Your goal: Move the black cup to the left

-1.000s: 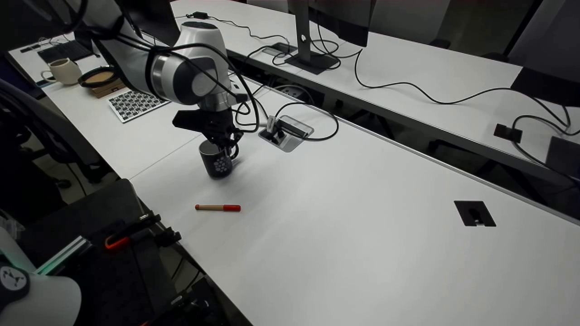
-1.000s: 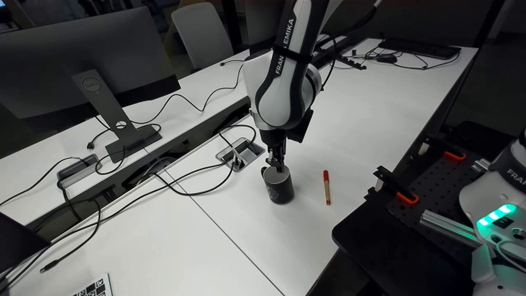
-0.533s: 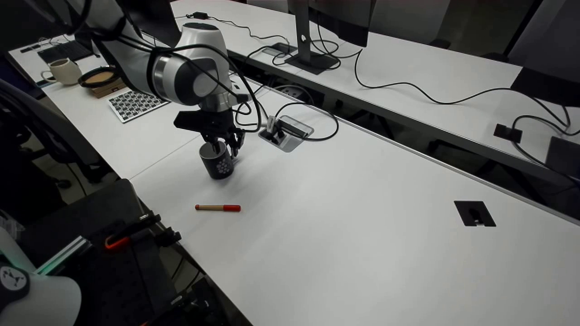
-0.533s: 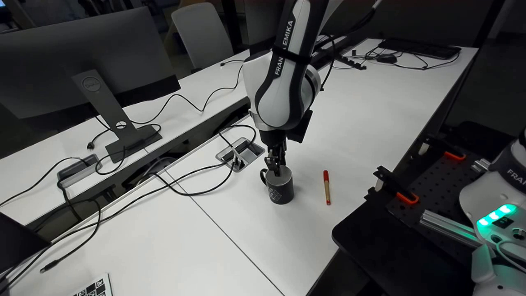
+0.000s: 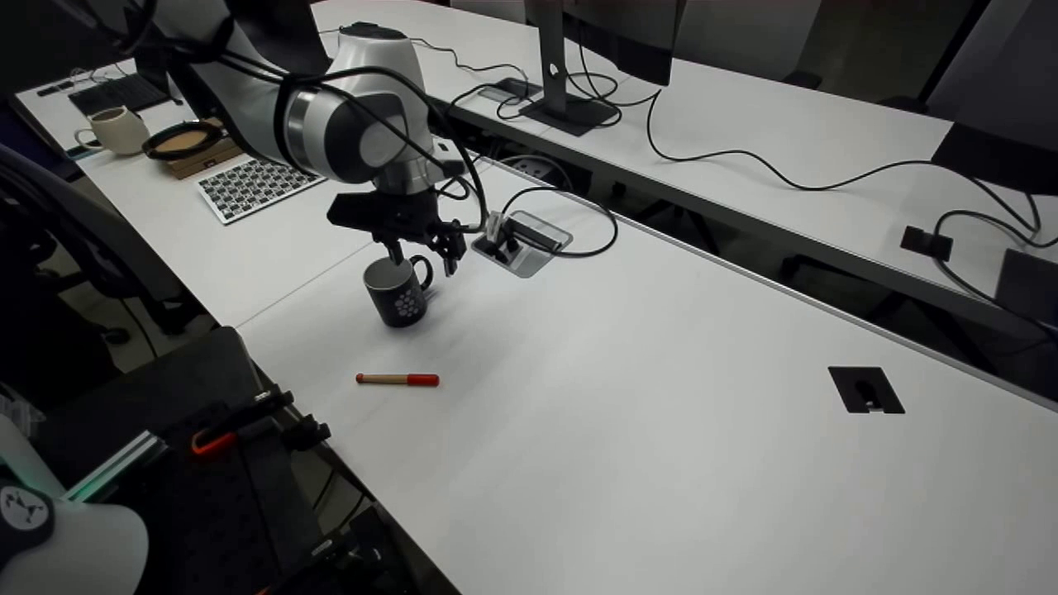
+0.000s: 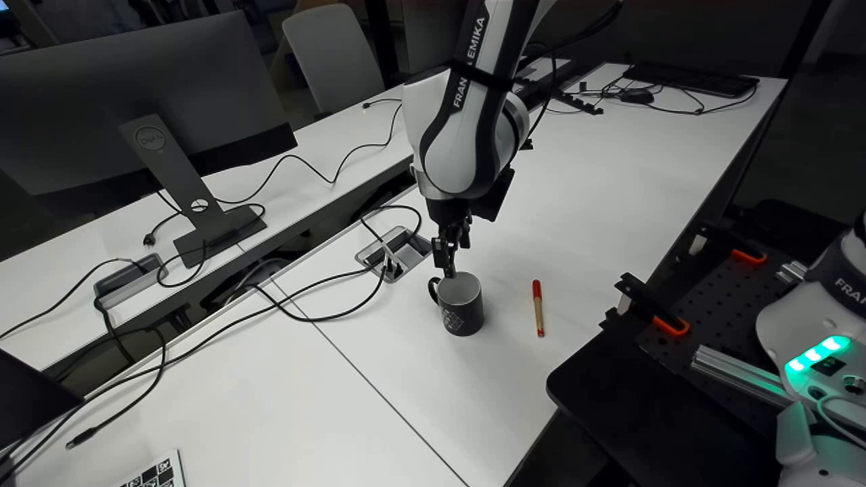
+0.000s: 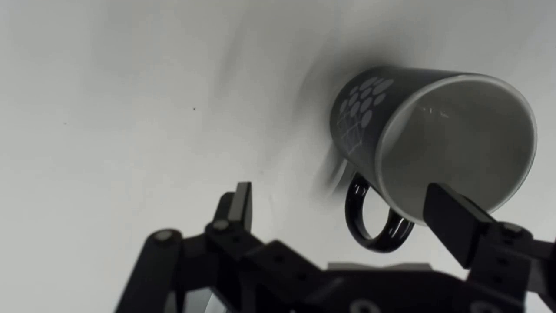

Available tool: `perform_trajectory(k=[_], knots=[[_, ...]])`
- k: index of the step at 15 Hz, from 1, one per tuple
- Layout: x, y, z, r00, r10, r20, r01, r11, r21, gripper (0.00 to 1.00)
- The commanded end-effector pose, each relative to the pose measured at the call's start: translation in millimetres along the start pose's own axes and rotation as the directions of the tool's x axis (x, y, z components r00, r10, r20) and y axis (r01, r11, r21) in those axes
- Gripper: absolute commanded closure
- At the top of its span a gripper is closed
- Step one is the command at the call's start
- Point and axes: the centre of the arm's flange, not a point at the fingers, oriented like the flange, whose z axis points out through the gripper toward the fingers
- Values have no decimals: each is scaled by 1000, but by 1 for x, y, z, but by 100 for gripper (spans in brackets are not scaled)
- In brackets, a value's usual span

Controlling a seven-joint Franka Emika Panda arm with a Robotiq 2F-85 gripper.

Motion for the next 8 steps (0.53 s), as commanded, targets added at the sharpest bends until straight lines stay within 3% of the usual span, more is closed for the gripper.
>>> perform_trajectory(k=[1, 5, 8], knots=[[-7, 14, -39, 998, 19, -56, -20, 999, -26, 0], [-9, 34, -77, 986, 103, -135, -110, 993, -49, 0], [-13, 56, -100, 945, 254, -206, -273, 959, -71, 0]])
